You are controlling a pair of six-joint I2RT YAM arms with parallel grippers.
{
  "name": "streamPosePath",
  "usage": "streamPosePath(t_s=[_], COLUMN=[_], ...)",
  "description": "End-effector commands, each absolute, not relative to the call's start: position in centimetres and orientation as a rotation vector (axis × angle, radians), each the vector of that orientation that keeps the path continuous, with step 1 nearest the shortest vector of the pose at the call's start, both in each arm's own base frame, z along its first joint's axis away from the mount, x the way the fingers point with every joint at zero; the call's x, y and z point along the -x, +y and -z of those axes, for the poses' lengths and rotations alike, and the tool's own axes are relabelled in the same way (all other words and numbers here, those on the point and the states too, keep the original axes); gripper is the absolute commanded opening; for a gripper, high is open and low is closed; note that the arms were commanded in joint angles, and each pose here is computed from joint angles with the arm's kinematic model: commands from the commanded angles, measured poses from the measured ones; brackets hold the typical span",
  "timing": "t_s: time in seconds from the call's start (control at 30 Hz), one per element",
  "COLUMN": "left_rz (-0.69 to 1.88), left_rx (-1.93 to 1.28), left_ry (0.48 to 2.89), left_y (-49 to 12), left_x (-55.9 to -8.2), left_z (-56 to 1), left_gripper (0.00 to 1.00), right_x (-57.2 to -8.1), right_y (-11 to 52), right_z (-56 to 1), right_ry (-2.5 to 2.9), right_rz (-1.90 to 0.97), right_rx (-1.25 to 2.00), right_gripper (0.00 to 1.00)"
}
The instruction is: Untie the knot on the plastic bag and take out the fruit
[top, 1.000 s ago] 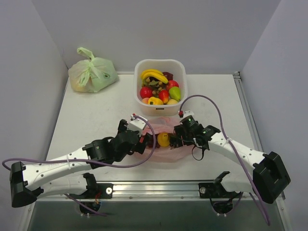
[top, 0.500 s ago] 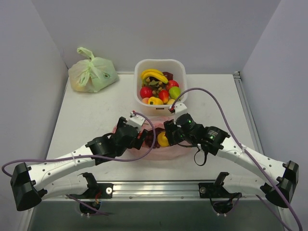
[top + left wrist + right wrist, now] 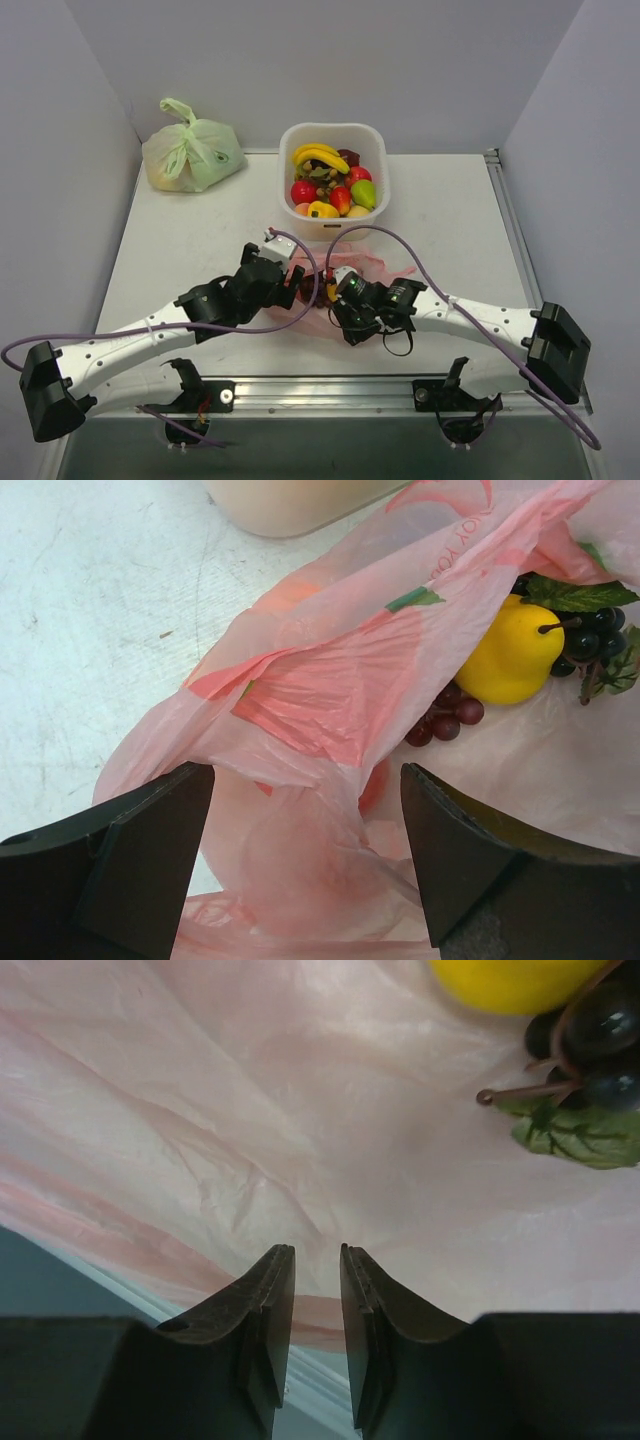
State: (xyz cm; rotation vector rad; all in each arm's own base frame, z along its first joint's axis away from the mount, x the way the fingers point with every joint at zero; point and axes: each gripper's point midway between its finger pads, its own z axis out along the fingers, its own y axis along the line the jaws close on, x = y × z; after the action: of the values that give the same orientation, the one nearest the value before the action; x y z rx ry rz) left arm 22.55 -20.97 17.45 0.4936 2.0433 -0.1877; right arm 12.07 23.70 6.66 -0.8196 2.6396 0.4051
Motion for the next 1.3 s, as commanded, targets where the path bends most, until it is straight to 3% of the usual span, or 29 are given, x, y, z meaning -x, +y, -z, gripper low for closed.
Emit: streamPosePath(t_s=[0.0,0.13,0.37,0.63,0.87,1.27], left_rz=[0.271,0.305,0.344,0.387,0.410,0.386], left_rx=[-0.424,-0.447,-0.481,-0.503,-0.509,-0.511], left_ry=[2.011,2.018,2.023,2.027,2.036,2.048], left_y=[-21.7,-22.0,-21.7,-21.6,-22.2,-22.2], left_x=[-23.0,-22.5,-21.4,-20.5,-20.4,-20.7], left_z=[-19.0,-18.9,-18.6,-17.8,-17.4,-17.0], left_gripper=[0.86,0.86,0.86,0.86,0.86,0.86], right_x=[-10.4,-13.6,-19.5,-22.2,-23.9,-25.6], right_y=[23.2,23.1,22.2,23.3,24.4,26.2], right_z=[-6.0,-8.0,-14.1,-13.3,-11.3,-7.5], right_ry=[2.718,2.578,2.291,2.235,2.209,2.266], right_rz=[-0.373,-0.251,-0.117,-0.119,-0.123,-0.192], right_rx=[0.901,0.821,0.560,0.481,0.508,0.606], right_gripper=[0.25,0.20,0.46,0.65,0.64,0.47])
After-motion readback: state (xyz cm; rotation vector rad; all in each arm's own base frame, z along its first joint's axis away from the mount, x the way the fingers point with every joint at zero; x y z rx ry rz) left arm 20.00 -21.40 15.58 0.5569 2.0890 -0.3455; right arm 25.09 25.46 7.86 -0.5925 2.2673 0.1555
